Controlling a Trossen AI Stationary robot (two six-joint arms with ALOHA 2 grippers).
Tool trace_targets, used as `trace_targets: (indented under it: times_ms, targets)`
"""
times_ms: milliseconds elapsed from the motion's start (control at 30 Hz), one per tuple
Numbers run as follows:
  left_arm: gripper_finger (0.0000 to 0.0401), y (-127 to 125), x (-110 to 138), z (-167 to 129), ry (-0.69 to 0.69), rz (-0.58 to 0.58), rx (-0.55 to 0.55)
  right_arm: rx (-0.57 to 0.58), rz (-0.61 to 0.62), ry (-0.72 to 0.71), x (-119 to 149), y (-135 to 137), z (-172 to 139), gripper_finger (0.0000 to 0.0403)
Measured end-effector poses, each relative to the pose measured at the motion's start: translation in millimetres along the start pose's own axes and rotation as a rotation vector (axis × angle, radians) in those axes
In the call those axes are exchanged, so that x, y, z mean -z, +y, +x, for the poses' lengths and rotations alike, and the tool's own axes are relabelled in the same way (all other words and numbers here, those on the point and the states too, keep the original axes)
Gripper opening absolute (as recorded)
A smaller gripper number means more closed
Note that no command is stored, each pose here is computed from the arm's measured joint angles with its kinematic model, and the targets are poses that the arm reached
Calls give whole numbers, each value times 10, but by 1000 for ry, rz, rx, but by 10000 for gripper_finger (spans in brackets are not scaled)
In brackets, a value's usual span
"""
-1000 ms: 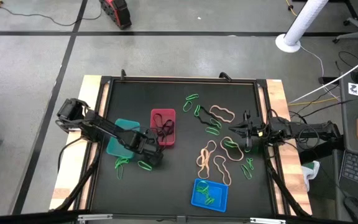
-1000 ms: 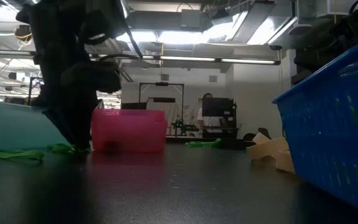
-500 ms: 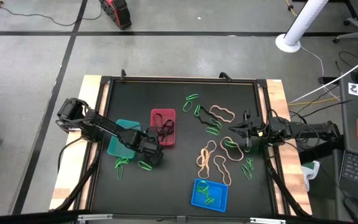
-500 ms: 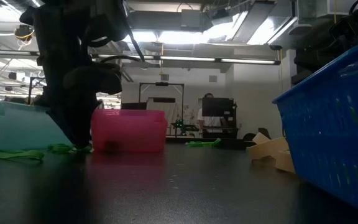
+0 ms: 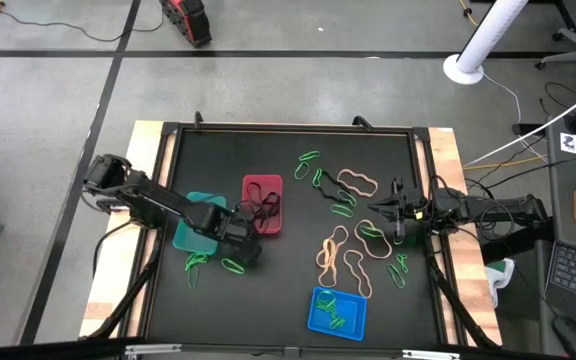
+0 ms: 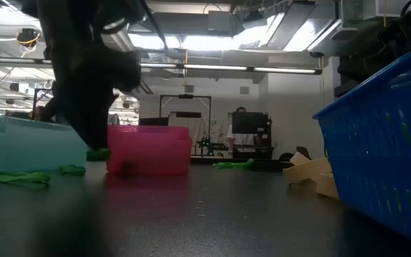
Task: Sort rubber bands into baskets
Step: Put the green rubber band into the blue bin
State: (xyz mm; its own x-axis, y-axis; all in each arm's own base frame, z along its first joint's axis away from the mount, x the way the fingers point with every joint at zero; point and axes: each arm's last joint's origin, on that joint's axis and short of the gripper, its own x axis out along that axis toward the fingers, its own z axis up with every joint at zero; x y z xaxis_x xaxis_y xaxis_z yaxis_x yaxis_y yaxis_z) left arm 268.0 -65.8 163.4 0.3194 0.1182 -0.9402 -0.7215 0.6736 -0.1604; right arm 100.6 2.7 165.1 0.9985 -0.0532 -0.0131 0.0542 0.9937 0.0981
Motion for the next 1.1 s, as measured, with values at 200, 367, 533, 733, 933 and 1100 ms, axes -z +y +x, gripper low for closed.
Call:
trace_targets:
  times_ms: [200,367,533,733,933,1100]
  targets:
    - [2,-72,39,-137,37,55,124,0,0,0,0,0,0,19]
    - [1,-327,93,-231,-15,90,360,0,0,0,0,0,0,19]
    - [1,-606,105,-396,-184,96,610,0,0,0,-1,0,0,19]
    - [1,-864,123,-578,-453,71,814,0,0,0,-1,0,0,19]
    - [0,-1095,146,-472,-567,93,844,0,0,0,0,0,0,19]
    - [0,-1407,103,-319,-595,188,823,0,0,0,0,0,0,19]
